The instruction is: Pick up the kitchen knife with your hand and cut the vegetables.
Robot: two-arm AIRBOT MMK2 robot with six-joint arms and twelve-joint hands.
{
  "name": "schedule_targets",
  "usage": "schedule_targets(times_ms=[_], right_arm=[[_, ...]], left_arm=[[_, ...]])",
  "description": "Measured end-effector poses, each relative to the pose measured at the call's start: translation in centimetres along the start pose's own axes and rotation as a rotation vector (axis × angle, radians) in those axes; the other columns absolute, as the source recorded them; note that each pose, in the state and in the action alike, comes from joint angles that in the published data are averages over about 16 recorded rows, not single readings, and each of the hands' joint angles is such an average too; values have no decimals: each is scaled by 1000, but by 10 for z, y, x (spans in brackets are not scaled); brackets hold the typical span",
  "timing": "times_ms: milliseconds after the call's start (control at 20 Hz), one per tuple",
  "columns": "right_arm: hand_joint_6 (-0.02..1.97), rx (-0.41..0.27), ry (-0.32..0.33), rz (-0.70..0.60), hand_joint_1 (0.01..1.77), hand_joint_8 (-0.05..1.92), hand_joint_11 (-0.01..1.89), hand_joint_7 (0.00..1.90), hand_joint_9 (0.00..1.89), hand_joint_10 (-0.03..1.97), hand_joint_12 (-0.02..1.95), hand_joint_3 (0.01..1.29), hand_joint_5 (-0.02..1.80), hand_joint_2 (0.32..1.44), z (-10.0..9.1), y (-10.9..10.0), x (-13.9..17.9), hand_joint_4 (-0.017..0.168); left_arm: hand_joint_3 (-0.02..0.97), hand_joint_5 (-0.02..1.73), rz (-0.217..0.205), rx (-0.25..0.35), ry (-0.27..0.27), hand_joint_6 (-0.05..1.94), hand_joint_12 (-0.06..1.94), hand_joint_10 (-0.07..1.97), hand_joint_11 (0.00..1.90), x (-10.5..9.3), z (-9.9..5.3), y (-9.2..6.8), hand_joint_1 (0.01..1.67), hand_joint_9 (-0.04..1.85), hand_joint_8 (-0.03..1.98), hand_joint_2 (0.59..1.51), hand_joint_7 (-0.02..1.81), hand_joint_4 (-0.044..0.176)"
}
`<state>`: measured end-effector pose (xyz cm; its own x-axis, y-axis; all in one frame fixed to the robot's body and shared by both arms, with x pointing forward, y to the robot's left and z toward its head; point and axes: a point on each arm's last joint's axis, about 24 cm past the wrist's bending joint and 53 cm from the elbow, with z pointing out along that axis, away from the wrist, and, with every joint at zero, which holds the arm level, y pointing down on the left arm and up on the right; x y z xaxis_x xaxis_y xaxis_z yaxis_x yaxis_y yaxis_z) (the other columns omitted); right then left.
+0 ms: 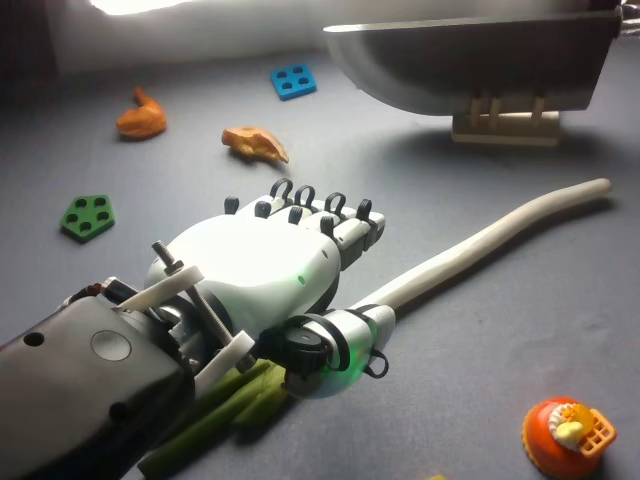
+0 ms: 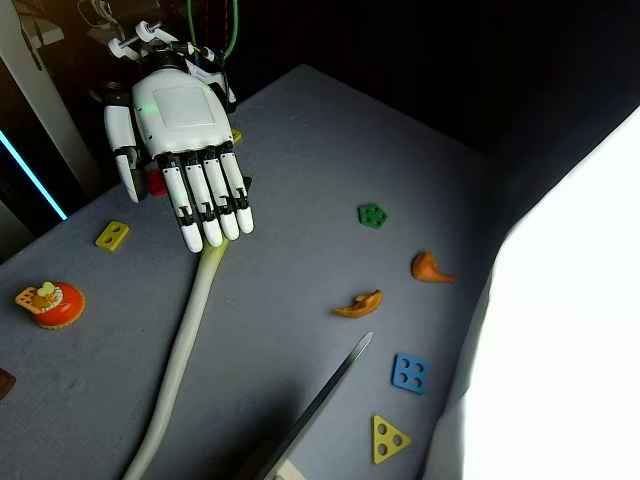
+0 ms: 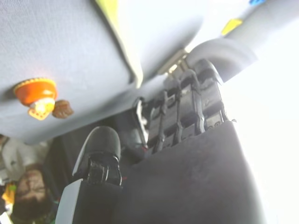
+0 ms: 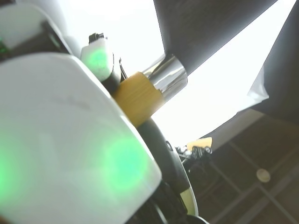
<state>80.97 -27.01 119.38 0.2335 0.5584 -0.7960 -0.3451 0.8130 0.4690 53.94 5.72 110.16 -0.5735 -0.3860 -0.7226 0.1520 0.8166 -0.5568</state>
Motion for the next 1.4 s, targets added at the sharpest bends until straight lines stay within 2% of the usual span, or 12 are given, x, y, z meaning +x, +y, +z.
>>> schedule_targets(times_ms=[150,200,350,500,650,950,1250,1400], right_arm=[[1893,-4,14,38,1509,1767,1566,1486,1538,1798,1813,955,1322,647,-3,-5,3,163],[1896,-7,18,49,1493,1776,1563,1475,1530,1802,1814,953,1307,653,-4,-6,4,156],[1900,-17,33,77,1435,1806,1528,1406,1482,1826,1829,965,1231,667,-5,-9,7,125],[1818,-30,48,93,1370,1812,1413,1280,1365,1852,1849,947,1125,700,-4,-11,9,96],[1758,-40,61,100,1293,1798,1233,1128,1182,1879,1870,844,1002,775,-2,-14,11,68],[1576,-59,59,70,1153,1765,806,817,741,1921,1912,527,764,960,2,-15,11,7],[1410,-90,50,31,1093,1638,438,567,380,1882,1924,149,598,1133,4,-11,9,3],[1240,-112,52,13,1057,1468,322,469,280,1758,1896,45,486,1160,4,-8,6,3]], left_arm=[[33,105,1,1,1,6,309,13,23,0,0,0,25,103,6,1511,128,3],[32,105,1,1,2,6,311,13,23,0,-1,0,25,104,5,1511,129,3],[28,103,3,1,3,6,308,12,23,0,-1,0,25,104,5,1511,127,3],[25,101,6,3,4,6,309,12,22,0,-1,-1,25,103,4,1511,122,3],[22,98,8,3,5,7,310,12,22,0,-1,-1,26,102,5,1511,119,3],[21,96,11,4,4,6,308,11,22,0,0,-1,27,98,4,1512,120,3],[21,96,11,4,3,7,301,12,22,-1,0,-1,27,99,5,1512,123,3],[21,97,11,3,3,6,301,12,22,-1,0,-1,27,100,5,1512,126,3]])
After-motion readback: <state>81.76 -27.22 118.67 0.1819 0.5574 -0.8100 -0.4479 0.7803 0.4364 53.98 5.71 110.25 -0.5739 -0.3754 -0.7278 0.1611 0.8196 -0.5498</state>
